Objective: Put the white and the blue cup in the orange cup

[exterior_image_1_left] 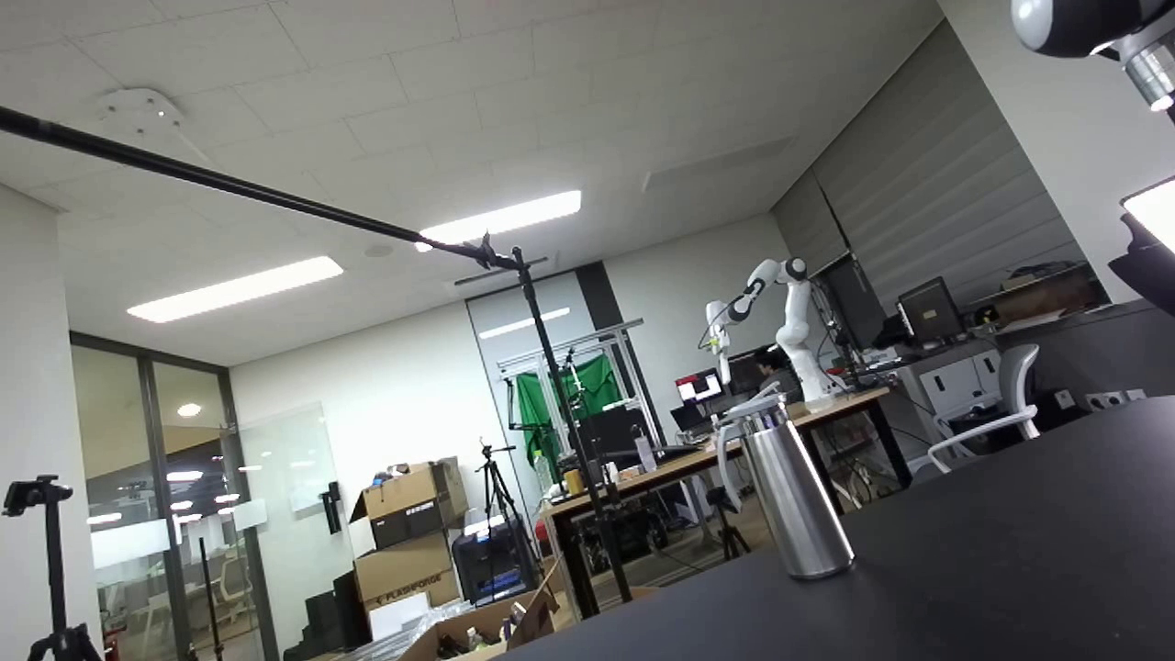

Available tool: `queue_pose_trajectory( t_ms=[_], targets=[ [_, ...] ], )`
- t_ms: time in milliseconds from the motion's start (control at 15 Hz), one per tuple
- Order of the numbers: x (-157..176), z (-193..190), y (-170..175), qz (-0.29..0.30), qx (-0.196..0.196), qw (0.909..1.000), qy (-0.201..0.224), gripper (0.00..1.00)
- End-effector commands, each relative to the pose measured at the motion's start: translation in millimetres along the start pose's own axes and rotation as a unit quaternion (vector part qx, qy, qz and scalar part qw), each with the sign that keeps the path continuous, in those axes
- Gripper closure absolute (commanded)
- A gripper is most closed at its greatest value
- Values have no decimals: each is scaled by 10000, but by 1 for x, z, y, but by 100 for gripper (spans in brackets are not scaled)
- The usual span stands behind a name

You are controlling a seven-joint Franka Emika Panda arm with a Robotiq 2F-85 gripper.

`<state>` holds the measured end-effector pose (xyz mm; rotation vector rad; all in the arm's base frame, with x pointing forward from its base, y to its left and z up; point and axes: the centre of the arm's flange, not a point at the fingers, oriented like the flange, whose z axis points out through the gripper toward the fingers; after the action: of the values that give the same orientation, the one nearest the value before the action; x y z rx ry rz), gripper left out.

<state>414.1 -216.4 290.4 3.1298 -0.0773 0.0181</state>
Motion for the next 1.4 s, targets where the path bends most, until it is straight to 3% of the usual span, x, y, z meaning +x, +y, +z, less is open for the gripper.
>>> queue_pose_trajectory(
  t_ms=[0, 667, 733, 800, 1333],
  targets=[
    [11, 19, 1, -76, 147, 9997, -191, 0],
    [25, 61, -27, -1271, -13, 9917, -170, 0],
    [25, 66, -29, -1257, 0, 9920, -151, 25],
    [25, 70, -32, -1322, -29, 9911, -135, 26],
    [27, 80, -37, -1334, -92, 9910, -47, 81]
  ],
)
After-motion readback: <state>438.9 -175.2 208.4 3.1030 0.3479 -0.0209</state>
